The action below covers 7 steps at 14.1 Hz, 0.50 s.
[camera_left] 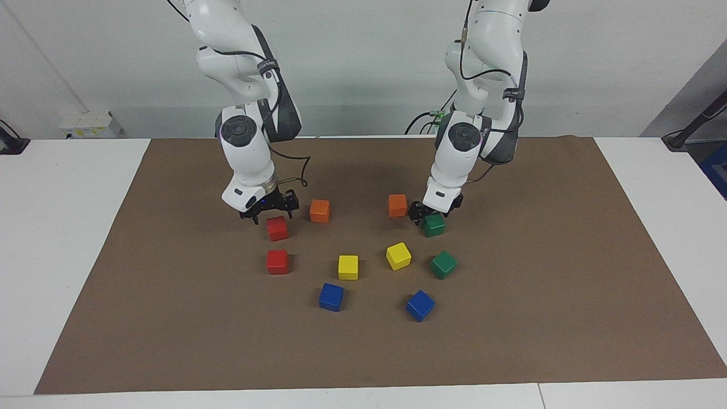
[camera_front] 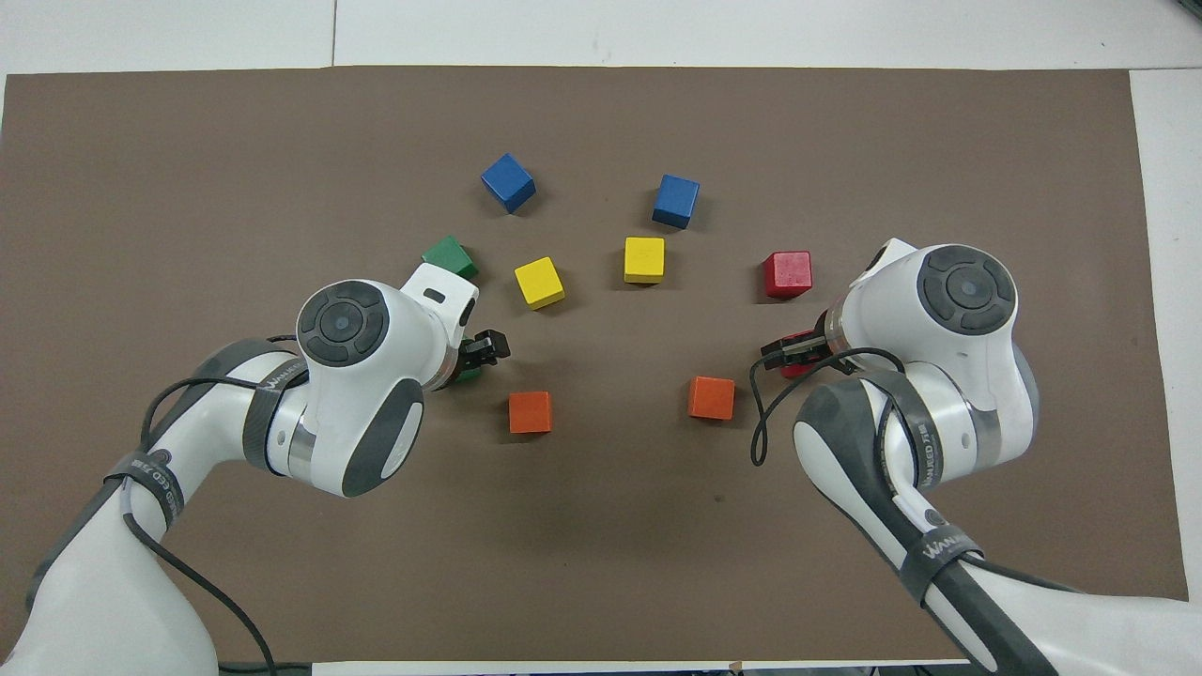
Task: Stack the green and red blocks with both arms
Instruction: 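Close the left gripper on green while the right gripper grips red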
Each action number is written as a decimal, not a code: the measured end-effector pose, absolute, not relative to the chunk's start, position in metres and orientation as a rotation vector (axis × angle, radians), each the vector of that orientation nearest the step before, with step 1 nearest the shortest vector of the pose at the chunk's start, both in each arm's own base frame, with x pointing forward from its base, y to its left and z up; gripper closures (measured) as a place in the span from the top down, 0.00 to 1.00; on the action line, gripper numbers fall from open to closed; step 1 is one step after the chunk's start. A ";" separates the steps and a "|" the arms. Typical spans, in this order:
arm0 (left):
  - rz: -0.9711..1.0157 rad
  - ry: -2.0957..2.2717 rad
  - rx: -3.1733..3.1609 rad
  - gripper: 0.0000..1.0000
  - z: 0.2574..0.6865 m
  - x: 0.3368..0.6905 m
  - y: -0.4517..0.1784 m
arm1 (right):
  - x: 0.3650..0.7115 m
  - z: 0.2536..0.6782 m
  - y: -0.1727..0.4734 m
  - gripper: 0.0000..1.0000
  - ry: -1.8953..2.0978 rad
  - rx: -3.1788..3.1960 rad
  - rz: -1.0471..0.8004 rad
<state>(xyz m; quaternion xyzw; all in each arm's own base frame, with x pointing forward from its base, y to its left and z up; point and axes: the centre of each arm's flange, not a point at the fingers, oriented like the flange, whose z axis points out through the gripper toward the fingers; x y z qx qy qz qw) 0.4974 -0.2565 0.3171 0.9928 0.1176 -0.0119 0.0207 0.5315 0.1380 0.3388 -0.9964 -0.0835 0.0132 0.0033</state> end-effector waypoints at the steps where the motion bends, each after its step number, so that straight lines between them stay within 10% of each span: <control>1: -0.039 0.367 3.079 1.00 0.316 0.498 -0.256 | 0.532 0.335 0.138 1.00 -0.262 -3.123 0.038; 7: -0.061 0.396 3.084 1.00 0.302 0.499 -0.254 | 0.532 0.315 0.138 1.00 -0.261 -3.119 0.024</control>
